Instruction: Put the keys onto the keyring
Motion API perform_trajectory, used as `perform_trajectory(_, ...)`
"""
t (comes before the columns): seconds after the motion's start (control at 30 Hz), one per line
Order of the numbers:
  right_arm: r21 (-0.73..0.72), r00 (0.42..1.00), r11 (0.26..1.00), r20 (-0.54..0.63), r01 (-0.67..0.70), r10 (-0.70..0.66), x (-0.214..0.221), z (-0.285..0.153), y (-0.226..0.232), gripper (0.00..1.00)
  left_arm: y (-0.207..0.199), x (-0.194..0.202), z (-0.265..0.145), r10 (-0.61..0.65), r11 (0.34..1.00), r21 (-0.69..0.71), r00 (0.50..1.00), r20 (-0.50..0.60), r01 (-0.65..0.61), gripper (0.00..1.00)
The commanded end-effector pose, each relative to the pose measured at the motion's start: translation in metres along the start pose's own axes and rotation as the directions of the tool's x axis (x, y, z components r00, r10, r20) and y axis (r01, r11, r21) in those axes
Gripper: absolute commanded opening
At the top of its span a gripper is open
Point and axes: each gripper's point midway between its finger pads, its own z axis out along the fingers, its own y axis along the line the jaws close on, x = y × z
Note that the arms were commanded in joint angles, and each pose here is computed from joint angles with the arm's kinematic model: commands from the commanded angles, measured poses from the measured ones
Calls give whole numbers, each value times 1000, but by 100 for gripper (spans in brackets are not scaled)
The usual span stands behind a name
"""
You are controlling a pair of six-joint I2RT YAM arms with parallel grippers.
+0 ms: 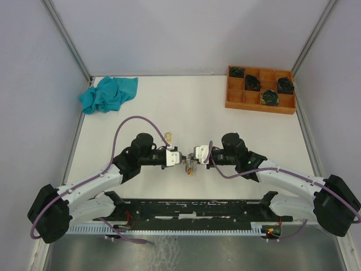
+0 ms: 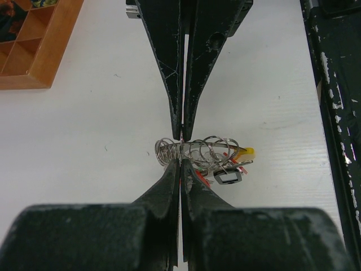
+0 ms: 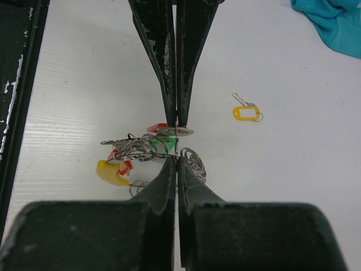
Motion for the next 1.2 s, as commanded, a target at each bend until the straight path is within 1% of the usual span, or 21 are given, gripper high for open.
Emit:
perform_trajectory(0.0, 31, 998, 998, 41, 45, -46, -14, -1, -8, 1, 17, -25, -2, 37, 998, -52, 998, 57, -34, 3)
perform_trajectory(1.17, 32, 998, 999, 53, 43, -45, -17, 1, -9, 1, 11, -26, 3, 14, 1000, -5, 997, 73, -14, 3)
